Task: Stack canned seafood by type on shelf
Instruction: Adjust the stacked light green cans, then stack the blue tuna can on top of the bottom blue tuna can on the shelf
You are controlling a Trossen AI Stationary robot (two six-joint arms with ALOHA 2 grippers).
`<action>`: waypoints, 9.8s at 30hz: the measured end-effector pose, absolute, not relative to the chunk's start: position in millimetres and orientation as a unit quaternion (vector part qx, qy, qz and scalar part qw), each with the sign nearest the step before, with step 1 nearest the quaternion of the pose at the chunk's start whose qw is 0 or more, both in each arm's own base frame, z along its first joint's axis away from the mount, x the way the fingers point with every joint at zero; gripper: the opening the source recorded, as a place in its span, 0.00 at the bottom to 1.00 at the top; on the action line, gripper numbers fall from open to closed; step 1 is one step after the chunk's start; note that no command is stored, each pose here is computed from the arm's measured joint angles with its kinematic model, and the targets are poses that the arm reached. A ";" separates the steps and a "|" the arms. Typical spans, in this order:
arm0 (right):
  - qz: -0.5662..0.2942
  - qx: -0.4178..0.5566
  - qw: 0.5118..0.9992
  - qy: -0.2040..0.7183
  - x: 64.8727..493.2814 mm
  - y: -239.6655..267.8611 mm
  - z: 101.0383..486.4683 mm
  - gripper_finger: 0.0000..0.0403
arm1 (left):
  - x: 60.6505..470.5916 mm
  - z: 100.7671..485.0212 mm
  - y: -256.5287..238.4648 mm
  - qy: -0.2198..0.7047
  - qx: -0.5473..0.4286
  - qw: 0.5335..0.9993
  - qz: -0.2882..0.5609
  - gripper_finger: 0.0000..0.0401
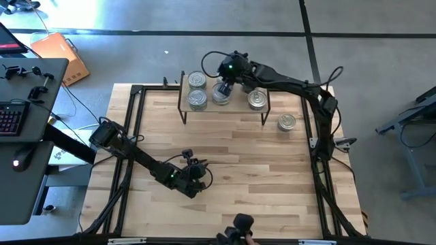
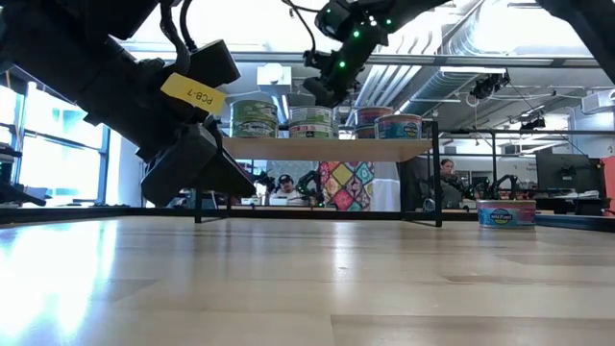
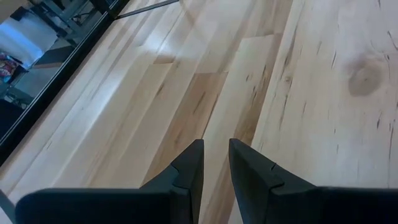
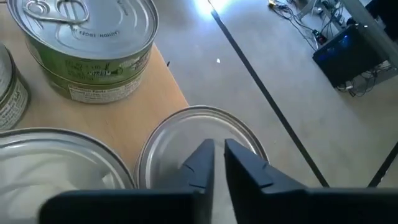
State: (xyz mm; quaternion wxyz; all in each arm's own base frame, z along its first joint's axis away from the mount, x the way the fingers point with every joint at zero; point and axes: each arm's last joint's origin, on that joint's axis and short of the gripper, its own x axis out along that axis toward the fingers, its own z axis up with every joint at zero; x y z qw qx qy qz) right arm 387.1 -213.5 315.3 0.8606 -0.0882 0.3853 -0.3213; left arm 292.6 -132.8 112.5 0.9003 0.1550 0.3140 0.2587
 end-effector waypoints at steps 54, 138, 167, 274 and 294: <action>-0.138 -0.079 0.903 0.398 397.6 -156.7 320.8 0.00 | 295.8 115.4 -136.5 0.302 0.162 0.907 0.244 0.17; -0.015 -0.076 0.877 0.474 315.5 -75.3 387.7 0.00 | 293.7 115.6 -141.4 0.298 0.159 0.910 0.239 0.17; -0.457 0.082 0.764 0.449 148.9 -17.7 195.4 0.00 | 320.9 130.3 -130.8 0.257 0.156 0.943 0.145 0.17; 0.080 -0.133 0.963 0.221 245.9 108.9 122.9 0.00 | 373.5 113.0 -115.3 0.196 0.507 0.835 -0.088 0.57; 0.034 -0.037 0.974 0.220 265.5 96.7 138.5 0.00 | 380.2 88.0 -110.8 0.203 0.503 0.840 -0.017 0.65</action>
